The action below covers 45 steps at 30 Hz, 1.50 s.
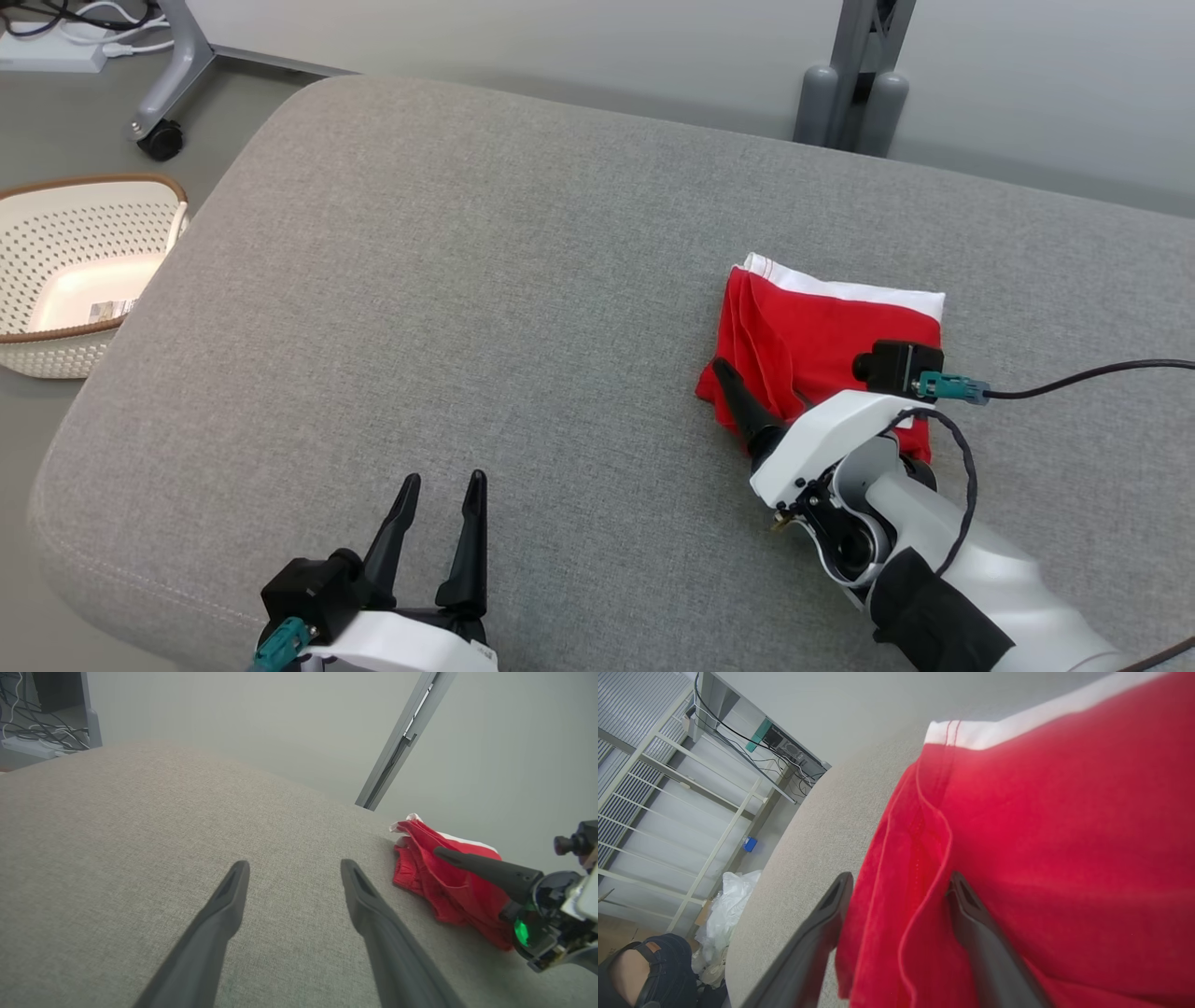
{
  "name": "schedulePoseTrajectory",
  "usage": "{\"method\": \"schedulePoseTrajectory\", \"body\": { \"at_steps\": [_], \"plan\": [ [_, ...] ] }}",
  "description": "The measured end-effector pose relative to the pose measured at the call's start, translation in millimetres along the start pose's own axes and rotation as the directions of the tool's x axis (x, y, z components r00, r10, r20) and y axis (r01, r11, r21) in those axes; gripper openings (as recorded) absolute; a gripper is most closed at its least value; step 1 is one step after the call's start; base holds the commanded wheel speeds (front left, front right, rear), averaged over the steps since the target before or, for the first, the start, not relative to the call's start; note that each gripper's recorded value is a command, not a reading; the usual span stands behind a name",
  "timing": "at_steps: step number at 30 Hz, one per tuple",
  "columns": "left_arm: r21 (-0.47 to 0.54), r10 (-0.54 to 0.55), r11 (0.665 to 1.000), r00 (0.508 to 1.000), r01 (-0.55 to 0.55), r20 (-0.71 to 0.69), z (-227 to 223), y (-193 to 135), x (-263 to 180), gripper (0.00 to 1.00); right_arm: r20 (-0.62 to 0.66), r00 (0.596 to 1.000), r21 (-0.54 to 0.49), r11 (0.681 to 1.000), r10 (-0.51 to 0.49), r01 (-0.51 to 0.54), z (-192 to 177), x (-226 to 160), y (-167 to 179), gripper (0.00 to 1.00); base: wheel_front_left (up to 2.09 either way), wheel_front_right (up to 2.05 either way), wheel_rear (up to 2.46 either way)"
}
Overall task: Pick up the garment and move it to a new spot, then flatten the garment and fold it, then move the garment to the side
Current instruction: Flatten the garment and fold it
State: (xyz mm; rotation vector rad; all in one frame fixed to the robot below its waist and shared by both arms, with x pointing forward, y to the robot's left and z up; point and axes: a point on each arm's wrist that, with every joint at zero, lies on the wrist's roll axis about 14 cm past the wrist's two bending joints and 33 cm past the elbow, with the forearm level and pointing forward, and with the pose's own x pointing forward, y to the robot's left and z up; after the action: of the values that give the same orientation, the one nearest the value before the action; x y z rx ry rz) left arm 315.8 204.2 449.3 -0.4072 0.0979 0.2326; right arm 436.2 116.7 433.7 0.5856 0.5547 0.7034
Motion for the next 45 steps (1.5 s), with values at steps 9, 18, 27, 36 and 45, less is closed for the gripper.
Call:
{"method": "schedulePoseTrajectory", "body": {
  "at_steps": [9,18,27,36,45],
  "plan": [
    [0.004,-0.031,1.0,0.999,0.031,0.02,6,-7,3,1.0,0.046,0.999,-0.055,0.998,0.011,-0.009,19,-8,8,1.0,0.0,0.0,0.0],
    [0.02,-0.104,0.994,0.991,0.103,0.082,25,-25,9,1.0,0.16,0.987,-0.101,0.995,0.002,0.014,68,-22,14,1.0,0.0,0.0,0.0],
    [0.033,-0.216,0.976,0.958,0.213,0.189,61,-63,26,1.0,0.455,0.889,-0.261,0.946,-0.054,0.191,196,-70,-14,1.0,0.0,0.0,0.0],
    [0.043,-0.291,0.956,0.93,0.289,0.225,74,-93,42,1.0,0.641,0.749,-0.283,0.854,-0.17,0.436,211,-168,-89,1.0,0.0,0.0,0.0],
    [0.04,-0.317,0.948,0.928,0.315,0.196,63,-104,49,1.0,0.688,0.679,-0.255,0.791,-0.255,0.556,156,-222,-110,1.0,0.0,0.0,0.0]
  ]
}}
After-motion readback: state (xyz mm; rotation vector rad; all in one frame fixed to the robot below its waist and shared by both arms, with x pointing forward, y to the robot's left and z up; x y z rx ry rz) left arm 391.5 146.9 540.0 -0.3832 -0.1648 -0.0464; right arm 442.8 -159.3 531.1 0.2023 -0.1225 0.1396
